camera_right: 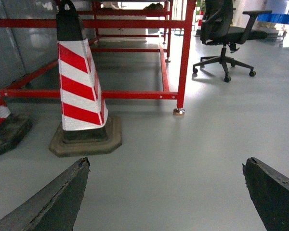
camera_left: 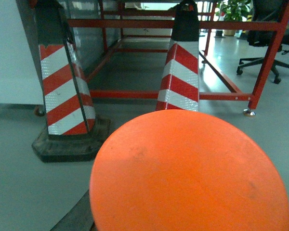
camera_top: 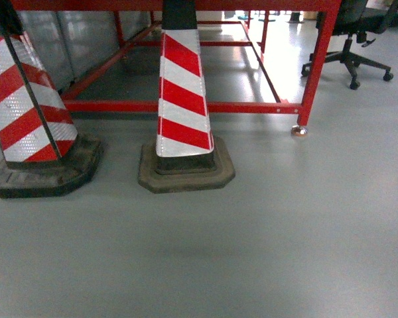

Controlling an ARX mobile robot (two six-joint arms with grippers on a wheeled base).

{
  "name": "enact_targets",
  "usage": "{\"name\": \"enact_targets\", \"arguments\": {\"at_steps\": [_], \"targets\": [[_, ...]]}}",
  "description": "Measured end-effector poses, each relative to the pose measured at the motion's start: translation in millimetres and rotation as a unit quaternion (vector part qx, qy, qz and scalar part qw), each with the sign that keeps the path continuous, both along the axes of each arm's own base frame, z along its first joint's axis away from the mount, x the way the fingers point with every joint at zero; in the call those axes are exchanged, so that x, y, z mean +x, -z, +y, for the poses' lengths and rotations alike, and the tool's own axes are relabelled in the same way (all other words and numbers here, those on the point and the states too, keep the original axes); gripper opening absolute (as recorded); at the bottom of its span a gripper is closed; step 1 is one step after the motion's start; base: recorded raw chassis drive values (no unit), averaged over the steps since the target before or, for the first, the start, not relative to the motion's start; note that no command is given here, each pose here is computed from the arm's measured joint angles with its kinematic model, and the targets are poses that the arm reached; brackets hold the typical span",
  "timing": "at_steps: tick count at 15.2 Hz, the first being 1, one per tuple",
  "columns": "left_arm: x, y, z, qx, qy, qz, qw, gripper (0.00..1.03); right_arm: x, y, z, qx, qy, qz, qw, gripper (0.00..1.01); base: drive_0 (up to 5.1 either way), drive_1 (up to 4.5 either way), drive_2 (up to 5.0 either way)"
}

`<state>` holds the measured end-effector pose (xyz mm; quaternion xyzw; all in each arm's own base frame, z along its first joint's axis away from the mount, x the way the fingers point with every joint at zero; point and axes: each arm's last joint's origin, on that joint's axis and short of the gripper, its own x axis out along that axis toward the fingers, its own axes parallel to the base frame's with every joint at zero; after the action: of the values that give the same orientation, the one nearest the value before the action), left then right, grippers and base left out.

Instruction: Pick capacitor and pack into box

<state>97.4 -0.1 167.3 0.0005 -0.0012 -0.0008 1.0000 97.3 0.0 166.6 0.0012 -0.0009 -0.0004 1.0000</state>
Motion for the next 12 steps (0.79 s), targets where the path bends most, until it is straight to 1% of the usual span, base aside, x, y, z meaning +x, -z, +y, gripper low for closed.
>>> {"name": "enact_targets", "arguments": {"at_steps": [12], "targets": [[0.0, 0.4, 0.0, 0.0, -0.001, 0.002, 1.0, 0.43, 0.0, 0.0, 0.0, 0.0, 0.0, 0.0, 1.0, 0.98, -5.0, 2.46, 2.5]]}}
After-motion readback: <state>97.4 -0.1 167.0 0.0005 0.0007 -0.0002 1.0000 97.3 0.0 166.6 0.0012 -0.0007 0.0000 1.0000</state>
